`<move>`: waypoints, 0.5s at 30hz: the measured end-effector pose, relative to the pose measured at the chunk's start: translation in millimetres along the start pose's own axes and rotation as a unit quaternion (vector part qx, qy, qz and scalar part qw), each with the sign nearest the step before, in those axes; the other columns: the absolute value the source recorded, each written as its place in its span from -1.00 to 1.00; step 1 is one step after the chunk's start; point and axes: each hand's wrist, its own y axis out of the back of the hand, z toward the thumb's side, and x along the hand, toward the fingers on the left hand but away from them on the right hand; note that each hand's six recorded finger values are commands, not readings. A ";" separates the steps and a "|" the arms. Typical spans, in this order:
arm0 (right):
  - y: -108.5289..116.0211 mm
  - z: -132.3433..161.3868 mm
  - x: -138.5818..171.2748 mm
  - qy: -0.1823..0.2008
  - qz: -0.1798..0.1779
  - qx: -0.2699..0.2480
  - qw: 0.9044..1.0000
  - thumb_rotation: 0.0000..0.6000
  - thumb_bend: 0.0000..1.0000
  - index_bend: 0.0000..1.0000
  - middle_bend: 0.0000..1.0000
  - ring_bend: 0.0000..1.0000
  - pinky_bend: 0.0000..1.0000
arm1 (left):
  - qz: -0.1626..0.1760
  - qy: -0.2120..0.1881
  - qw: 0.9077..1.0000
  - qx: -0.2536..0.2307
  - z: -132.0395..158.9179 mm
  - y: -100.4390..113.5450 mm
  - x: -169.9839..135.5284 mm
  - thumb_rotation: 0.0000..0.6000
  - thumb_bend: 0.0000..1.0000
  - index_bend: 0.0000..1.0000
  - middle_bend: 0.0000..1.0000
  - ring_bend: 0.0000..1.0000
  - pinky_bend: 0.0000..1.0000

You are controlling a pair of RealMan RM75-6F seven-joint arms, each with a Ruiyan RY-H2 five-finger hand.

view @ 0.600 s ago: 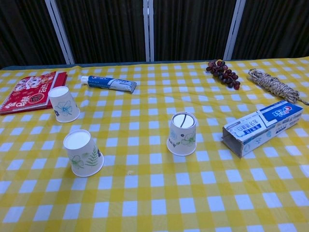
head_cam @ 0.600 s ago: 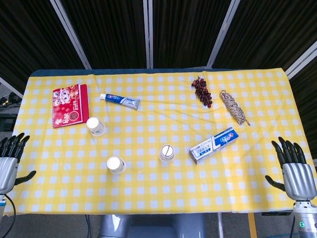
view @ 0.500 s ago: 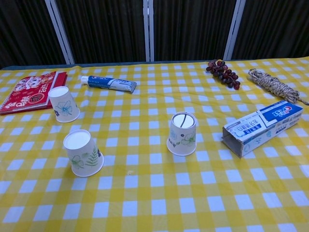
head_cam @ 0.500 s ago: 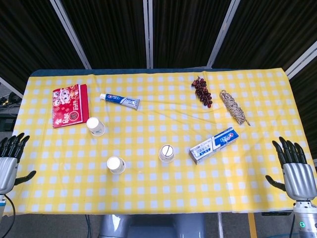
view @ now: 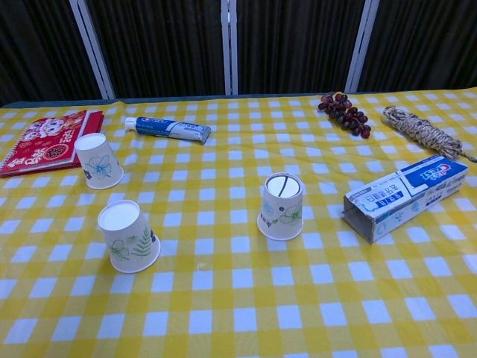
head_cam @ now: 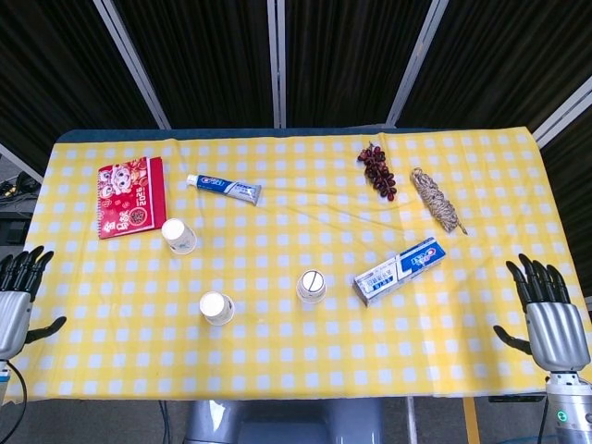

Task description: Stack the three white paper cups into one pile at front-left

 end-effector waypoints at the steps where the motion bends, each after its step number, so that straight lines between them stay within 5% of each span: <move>1: -0.1 -0.5 -0.2 -0.001 0.000 -0.001 1.000 1.00 -0.98 -0.96 -1.00 -1.00 -1.00 | 0.000 -0.001 1.000 -0.001 0.6 0.3 1.5 1.00 -0.86 -1.00 -1.00 -1.00 -1.00; 9: -0.7 -4.0 -2.0 -0.005 0.003 -0.004 1.000 1.00 -0.98 -0.92 -1.00 -1.00 -1.00 | 0.006 -0.018 1.000 0.006 8.5 9.8 30.5 1.00 -0.86 -0.96 -1.00 -1.00 -0.93; 15: 0.5 -3.5 -1.9 -0.003 0.002 -0.009 1.000 1.00 -0.98 -0.89 -1.00 -1.00 -1.00 | -0.003 -0.059 0.998 0.023 25.7 21.2 68.8 1.00 -0.83 -0.61 -1.00 -0.95 -0.79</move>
